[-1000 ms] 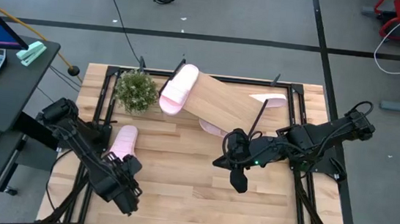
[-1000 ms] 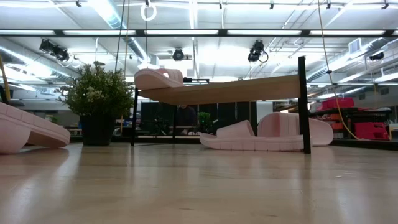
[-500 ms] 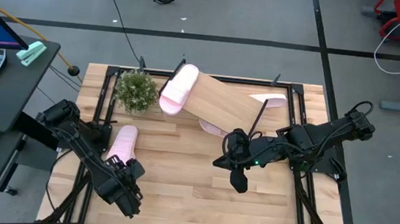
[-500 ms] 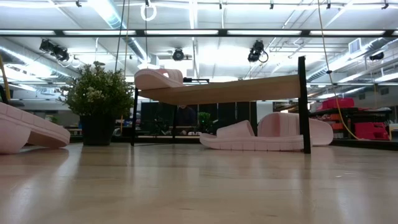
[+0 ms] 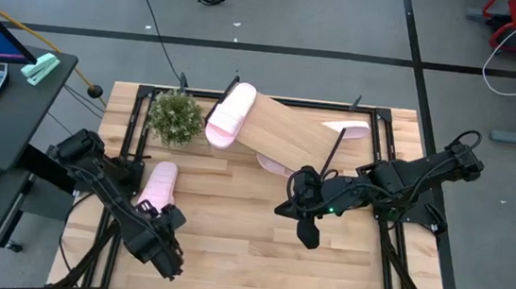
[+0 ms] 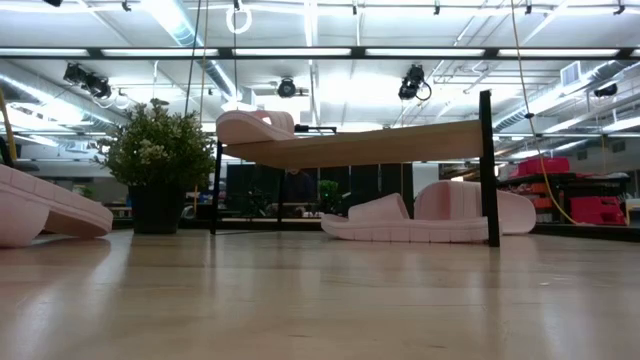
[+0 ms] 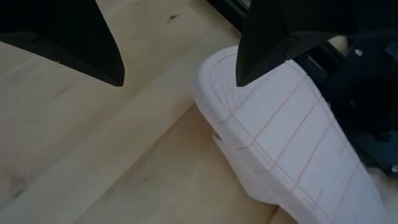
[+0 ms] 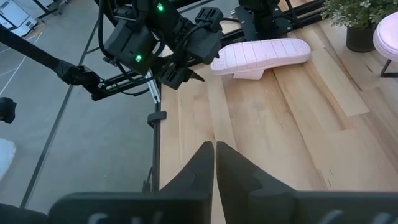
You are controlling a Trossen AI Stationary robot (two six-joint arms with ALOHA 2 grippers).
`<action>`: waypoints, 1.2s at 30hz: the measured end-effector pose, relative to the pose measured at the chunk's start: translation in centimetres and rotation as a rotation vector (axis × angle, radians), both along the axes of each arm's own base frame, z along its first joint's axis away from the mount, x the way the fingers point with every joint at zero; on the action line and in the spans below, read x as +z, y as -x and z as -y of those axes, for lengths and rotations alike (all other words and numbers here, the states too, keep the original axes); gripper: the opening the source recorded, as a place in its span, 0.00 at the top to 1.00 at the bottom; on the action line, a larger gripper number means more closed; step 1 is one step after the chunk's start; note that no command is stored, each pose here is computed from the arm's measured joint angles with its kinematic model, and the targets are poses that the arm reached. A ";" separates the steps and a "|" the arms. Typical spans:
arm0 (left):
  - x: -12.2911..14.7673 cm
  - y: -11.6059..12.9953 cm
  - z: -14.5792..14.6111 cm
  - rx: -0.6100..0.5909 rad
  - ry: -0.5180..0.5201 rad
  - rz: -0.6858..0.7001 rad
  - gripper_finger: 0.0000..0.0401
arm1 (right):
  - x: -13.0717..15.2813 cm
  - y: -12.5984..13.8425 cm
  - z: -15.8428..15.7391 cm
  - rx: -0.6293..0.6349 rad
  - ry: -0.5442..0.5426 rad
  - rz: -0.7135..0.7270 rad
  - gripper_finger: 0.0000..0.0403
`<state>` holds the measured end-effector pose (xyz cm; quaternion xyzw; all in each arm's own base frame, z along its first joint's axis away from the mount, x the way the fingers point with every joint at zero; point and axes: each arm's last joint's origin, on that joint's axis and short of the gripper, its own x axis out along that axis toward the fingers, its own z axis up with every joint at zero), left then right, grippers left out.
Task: Pick and place slides into the shelf
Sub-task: Put the pink slide on the shelf
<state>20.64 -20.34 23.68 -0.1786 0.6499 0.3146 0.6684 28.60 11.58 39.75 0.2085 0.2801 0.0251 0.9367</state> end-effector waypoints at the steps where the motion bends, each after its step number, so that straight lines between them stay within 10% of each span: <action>1: -0.1 0.0 0.1 0.001 -0.002 -0.002 0.22 | 0.0 0.0 0.0 0.001 0.000 0.000 0.93; 36: -3.6 0.3 1.0 -0.005 -0.196 -0.204 0.20 | -0.6 0.3 0.0 0.054 0.051 -0.055 0.78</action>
